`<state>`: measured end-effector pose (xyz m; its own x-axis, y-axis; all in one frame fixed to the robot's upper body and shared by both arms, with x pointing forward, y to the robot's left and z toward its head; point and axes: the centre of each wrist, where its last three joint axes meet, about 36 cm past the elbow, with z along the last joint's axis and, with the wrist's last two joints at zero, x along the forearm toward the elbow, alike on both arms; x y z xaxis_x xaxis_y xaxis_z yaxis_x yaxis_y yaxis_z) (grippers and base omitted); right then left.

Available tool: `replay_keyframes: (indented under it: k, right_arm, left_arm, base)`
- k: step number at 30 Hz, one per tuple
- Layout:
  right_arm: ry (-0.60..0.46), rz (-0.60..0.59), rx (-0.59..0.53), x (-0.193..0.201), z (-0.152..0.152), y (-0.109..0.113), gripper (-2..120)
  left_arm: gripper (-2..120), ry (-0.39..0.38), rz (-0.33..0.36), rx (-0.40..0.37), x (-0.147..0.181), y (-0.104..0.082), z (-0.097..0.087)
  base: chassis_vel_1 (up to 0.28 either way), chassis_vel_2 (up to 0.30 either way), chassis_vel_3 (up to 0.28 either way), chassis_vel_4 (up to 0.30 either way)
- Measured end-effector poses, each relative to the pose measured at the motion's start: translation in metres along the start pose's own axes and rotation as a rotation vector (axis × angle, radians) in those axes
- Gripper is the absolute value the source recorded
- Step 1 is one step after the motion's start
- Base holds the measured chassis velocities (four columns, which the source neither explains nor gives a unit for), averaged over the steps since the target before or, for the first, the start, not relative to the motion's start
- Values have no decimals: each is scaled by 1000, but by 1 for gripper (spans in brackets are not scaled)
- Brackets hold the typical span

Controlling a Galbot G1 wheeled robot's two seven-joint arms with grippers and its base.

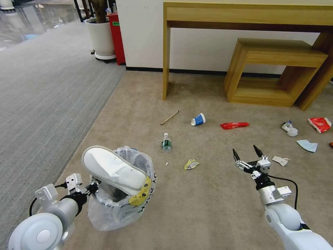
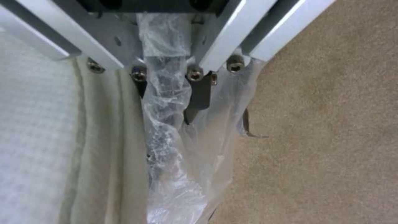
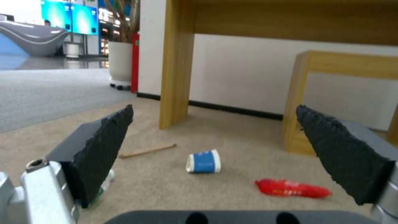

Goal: Pick up the trash bin and place the garbage on the floor into it.

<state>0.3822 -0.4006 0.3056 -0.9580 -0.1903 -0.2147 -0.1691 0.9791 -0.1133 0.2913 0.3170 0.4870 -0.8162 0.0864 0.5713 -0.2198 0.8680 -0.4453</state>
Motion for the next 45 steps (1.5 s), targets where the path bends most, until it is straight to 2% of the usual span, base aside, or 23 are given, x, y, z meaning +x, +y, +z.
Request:
replay_keyframes:
  k: [13, 45]
  right_arm:
    - [7, 27, 43, 4, -11, -14, 100]
    - [20, -7, 19, -1, -7, -19, 100]
  left_arm:
    - [1, -4, -6, -3, -3, 2, 2]
    - [1, -9, -19, 4, -9, 7, 1]
  base:
    - [0, 0, 0, 0]
    - [-1, 1, 2, -2]
